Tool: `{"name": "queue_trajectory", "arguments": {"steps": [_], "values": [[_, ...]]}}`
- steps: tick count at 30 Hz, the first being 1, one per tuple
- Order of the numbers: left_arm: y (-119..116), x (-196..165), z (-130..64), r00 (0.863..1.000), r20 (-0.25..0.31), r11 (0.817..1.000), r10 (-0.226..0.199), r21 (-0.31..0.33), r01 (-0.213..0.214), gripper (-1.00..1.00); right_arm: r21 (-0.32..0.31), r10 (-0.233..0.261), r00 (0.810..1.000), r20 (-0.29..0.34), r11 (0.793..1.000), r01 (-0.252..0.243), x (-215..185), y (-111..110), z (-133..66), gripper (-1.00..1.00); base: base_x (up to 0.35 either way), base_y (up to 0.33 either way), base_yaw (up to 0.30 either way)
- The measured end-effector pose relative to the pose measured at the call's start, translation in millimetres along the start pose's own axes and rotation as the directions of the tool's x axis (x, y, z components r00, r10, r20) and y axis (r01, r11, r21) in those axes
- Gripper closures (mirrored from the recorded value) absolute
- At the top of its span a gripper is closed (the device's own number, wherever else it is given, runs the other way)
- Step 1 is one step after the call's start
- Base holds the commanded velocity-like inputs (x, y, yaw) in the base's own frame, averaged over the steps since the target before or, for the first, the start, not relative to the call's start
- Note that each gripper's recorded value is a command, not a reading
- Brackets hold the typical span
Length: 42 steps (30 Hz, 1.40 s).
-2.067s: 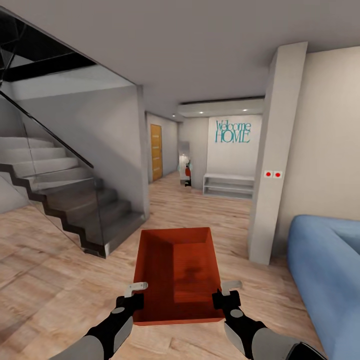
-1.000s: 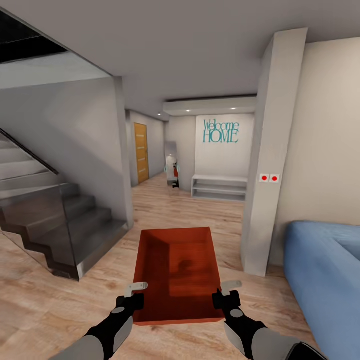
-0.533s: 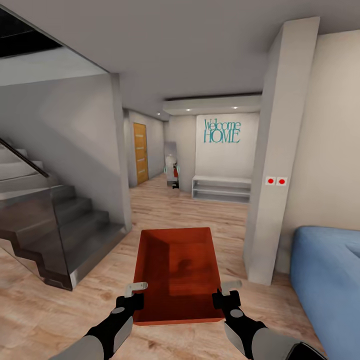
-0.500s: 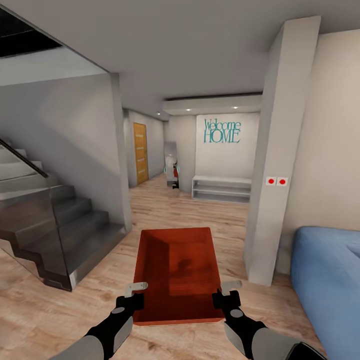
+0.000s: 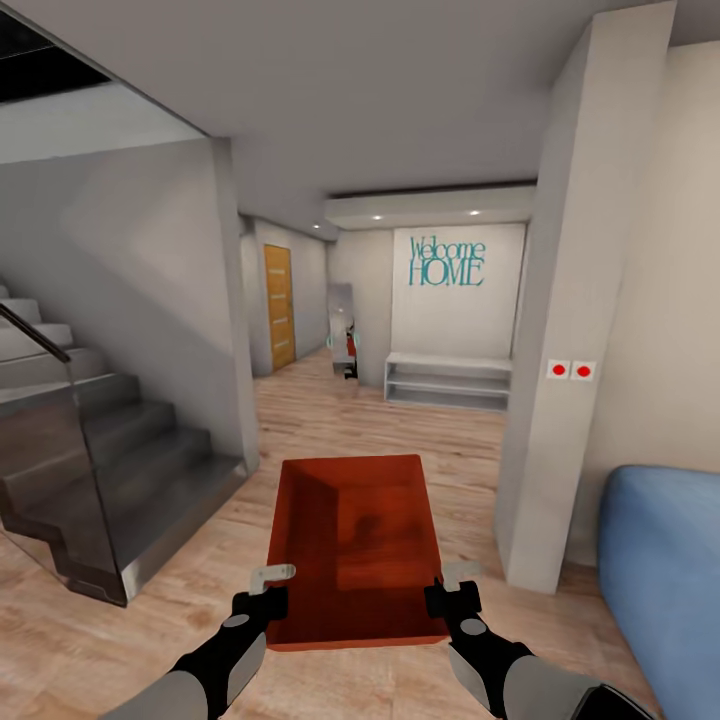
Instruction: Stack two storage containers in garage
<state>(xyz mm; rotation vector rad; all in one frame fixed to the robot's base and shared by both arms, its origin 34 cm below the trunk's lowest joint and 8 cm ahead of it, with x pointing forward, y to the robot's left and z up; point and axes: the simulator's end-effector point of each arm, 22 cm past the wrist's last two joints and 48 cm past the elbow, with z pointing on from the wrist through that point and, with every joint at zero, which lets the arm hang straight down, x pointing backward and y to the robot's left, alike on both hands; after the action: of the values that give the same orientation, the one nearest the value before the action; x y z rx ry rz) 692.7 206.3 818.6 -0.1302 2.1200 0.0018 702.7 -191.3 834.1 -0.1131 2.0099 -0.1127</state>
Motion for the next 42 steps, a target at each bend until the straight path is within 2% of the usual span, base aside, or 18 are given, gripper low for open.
{"name": "queue_trajectory", "arguments": {"steps": [42], "values": [[0.0, 0.0, 0.0, 1.0, 0.0, 1.0, 0.0, 0.0, 0.0, 1.0, 0.0, 0.0, 1.0, 0.0, 1.0, 0.0, -0.1, 0.1, 0.0, 1.0, 0.32, 0.0, 0.0]]}}
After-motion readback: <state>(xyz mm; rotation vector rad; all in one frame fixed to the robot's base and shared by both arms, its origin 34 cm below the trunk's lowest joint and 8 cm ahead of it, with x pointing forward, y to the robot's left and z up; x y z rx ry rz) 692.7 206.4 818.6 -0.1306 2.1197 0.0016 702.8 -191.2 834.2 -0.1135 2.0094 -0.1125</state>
